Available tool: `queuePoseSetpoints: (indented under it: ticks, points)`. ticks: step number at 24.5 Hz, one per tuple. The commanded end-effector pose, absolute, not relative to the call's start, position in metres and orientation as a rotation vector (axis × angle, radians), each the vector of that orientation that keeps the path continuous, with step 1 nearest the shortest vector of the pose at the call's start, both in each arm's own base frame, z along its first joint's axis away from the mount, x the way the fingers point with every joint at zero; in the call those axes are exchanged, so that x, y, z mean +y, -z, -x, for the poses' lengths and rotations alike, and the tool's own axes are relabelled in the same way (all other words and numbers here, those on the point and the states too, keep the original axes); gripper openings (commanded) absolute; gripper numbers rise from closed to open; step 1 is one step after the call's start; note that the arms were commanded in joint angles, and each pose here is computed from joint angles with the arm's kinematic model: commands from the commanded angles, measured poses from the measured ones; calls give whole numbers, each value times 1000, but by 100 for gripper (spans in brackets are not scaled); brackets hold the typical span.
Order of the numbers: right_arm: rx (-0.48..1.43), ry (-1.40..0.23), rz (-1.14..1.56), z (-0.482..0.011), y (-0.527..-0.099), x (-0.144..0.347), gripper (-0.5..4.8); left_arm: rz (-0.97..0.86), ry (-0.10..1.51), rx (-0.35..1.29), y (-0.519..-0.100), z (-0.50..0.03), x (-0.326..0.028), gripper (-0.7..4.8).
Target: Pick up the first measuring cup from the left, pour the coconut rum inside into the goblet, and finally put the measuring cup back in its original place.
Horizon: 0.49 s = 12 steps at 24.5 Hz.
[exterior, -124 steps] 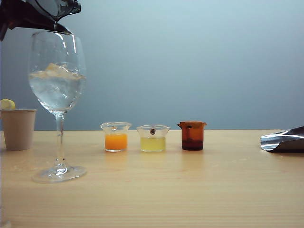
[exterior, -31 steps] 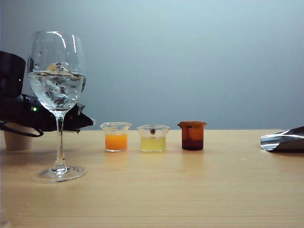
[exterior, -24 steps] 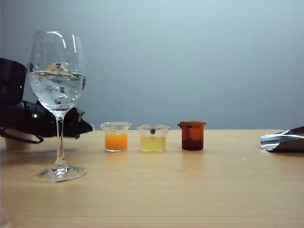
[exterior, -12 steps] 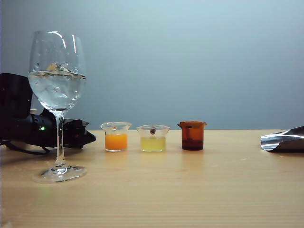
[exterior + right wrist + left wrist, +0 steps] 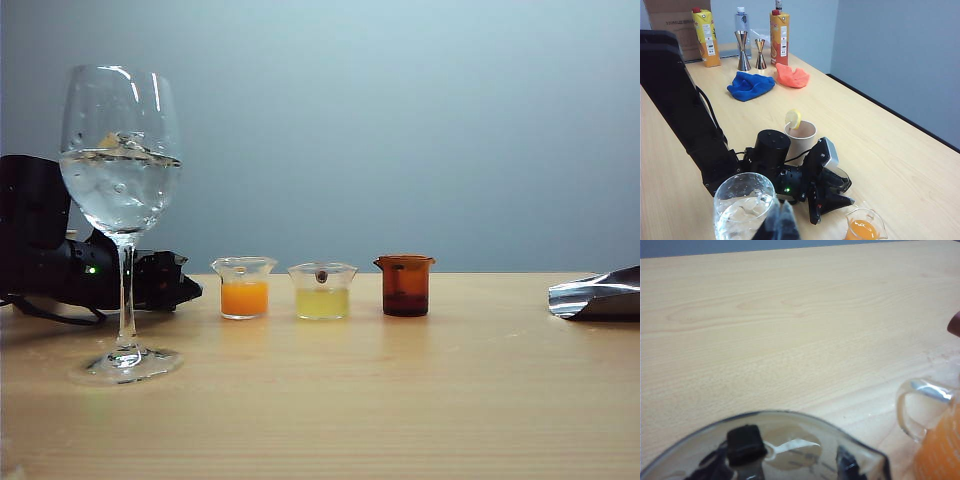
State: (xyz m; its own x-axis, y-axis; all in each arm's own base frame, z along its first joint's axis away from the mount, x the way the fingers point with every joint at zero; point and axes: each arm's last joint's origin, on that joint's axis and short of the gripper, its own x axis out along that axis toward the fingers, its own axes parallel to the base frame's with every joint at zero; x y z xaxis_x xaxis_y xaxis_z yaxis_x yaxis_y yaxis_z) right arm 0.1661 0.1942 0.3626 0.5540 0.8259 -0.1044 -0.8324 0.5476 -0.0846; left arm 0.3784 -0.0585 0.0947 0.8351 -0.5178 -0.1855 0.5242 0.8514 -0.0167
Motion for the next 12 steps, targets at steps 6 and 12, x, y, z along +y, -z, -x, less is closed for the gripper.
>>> queuePoseSetpoints:
  ticks: [6,12]
  points:
    - [49,-976,125,-167,-364,192,-6,41,562,207,-96,-379,-59,479]
    - [48,-973,124,-168,-365,192,-6,89,590,236,-98,-376,-60,479]
